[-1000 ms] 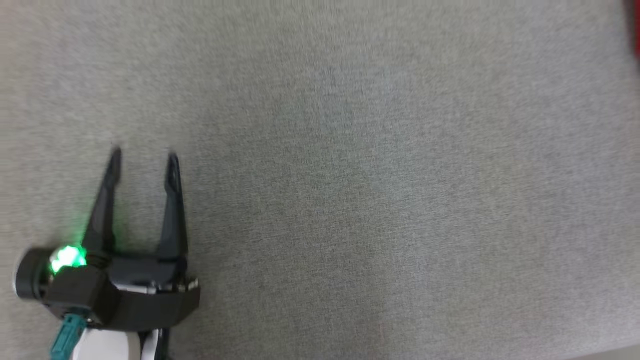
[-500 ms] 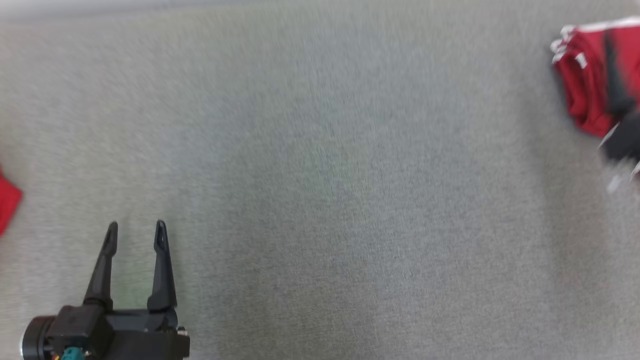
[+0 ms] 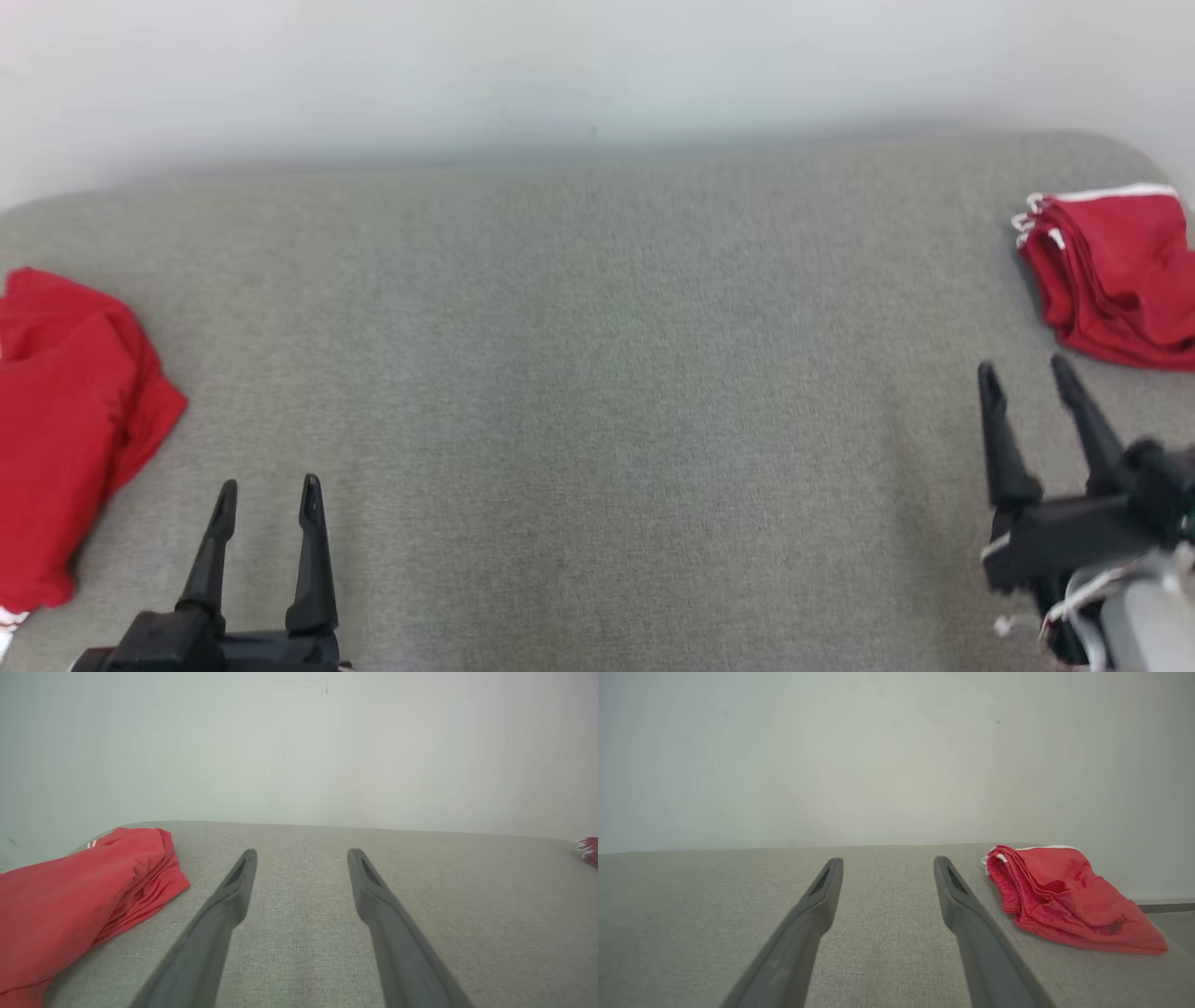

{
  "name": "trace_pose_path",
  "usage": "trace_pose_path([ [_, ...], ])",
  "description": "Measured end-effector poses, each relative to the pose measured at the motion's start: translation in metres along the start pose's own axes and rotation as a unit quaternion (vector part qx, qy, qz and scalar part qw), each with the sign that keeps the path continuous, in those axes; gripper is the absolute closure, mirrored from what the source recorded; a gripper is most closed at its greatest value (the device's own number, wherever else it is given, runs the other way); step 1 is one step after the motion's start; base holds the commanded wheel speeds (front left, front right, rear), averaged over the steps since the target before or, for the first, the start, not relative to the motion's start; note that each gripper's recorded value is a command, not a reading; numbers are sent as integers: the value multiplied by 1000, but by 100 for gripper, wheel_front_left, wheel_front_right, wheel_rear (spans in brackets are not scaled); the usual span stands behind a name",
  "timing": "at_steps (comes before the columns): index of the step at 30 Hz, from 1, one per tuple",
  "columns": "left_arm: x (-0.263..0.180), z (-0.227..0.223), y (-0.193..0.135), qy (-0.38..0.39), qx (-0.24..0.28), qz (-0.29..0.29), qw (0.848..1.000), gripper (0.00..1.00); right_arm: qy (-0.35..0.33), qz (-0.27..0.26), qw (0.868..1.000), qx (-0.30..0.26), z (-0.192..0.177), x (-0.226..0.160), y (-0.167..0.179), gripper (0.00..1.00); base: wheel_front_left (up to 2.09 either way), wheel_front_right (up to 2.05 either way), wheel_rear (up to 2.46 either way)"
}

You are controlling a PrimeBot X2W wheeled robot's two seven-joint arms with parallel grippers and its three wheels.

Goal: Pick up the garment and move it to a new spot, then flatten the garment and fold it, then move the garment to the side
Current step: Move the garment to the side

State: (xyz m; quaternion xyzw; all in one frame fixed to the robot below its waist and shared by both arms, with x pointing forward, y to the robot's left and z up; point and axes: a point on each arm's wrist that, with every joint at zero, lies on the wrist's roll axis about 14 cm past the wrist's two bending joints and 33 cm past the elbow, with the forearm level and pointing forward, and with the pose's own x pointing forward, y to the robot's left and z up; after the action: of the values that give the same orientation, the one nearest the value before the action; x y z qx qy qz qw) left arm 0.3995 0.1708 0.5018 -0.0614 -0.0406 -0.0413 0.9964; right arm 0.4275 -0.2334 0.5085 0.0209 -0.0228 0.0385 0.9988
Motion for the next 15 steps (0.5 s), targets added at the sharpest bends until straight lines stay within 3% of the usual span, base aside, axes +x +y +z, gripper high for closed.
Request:
trace_pose_path([
  [15,-37,17,12,-16,-1,23,1000,0,-13,-4,998,55,1,-72,44,0,0,0,0],
])
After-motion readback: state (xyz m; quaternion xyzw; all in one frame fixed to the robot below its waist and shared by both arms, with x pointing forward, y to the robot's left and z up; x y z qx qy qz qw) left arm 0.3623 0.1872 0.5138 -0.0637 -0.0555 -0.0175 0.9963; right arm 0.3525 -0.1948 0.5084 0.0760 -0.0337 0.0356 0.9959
